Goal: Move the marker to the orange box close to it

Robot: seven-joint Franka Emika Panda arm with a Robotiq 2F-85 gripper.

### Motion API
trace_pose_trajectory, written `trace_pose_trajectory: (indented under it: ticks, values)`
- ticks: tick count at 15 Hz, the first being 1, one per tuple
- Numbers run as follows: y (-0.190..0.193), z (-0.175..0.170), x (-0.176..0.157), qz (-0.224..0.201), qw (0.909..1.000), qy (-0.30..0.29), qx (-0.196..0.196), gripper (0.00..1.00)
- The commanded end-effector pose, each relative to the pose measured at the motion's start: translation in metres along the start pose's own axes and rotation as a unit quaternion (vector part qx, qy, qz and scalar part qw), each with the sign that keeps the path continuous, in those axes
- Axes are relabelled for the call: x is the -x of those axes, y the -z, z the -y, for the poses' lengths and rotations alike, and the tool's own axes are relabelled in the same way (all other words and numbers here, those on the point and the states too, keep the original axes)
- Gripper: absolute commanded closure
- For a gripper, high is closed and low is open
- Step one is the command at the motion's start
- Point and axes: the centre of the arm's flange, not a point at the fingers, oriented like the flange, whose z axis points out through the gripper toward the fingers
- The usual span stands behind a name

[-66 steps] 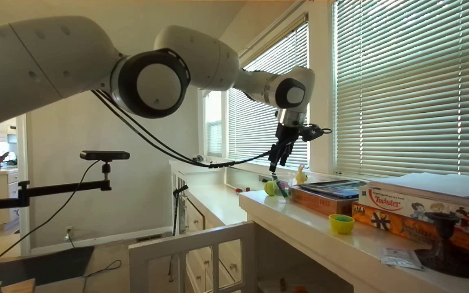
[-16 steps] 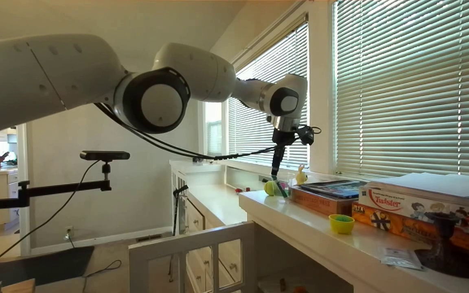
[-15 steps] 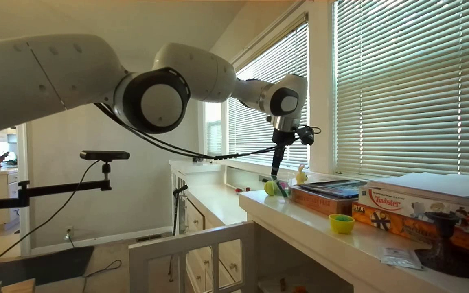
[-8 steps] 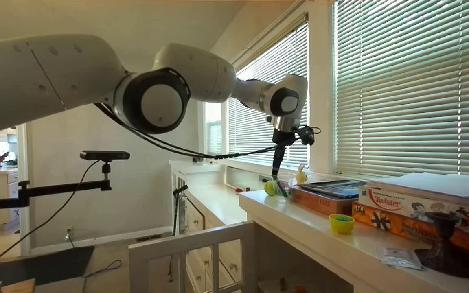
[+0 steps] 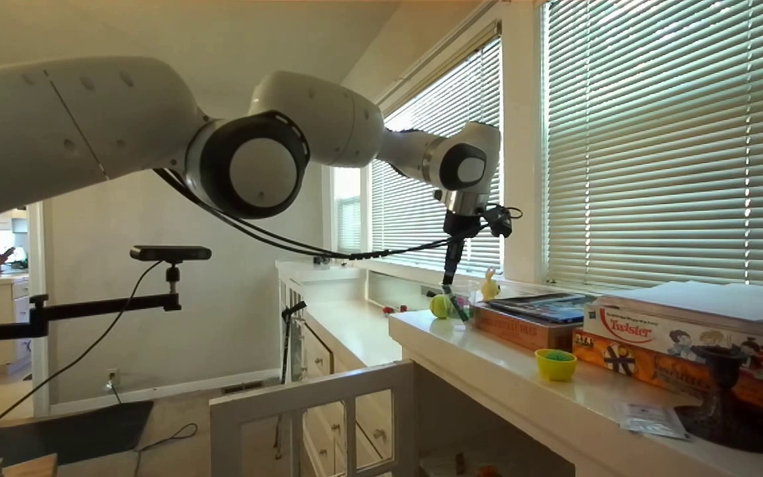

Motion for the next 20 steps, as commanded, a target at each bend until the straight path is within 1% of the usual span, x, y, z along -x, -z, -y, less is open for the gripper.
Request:
trace_pose_trajectory:
  ticks: [1,2,3,6,7,10,11,12,13,14,15,16,17,18,20]
  values:
    - [-0.006,-0.06,0.044,0.005,1.0,0.008,-0.003,0.89]
    - [-0.006,-0.061,0.044,0.005,1.0,0.007,-0.003,0.73]
    - [-0.006,-0.061,0.044,0.005,1.0,0.007,-0.003,0.68]
    - [-0.009,-0.06,0.044,0.004,1.0,0.007,-0.005,0.46]
    - [-0.01,-0.06,0.044,0.004,1.0,0.006,-0.005,0.42]
    - [-0.014,-0.059,0.045,0.001,1.0,0.005,-0.008,0.39]
    - [-0.016,-0.058,0.046,0.001,1.0,0.005,-0.008,0.43]
    - [-0.017,-0.057,0.046,0.001,0.9999,0.004,-0.009,0.49]
    - [-0.018,-0.057,0.047,0.001,1.0,0.003,-0.009,0.68]
    - [-0.019,-0.056,0.048,0.002,0.9999,0.002,-0.01,0.73]
    - [-0.019,-0.055,0.049,0.001,1.0,0.0,-0.01,0.81]
    - [-0.02,-0.054,0.05,0.001,1.0,-0.002,-0.009,0.84]
    - [-0.021,-0.053,0.051,0.0,0.9999,-0.005,-0.01,0.95]
    - [-0.021,-0.053,0.052,-0.002,0.9999,-0.009,-0.01,0.99]
    - [-0.021,-0.051,0.054,-0.003,0.9999,-0.015,-0.008,0.95]
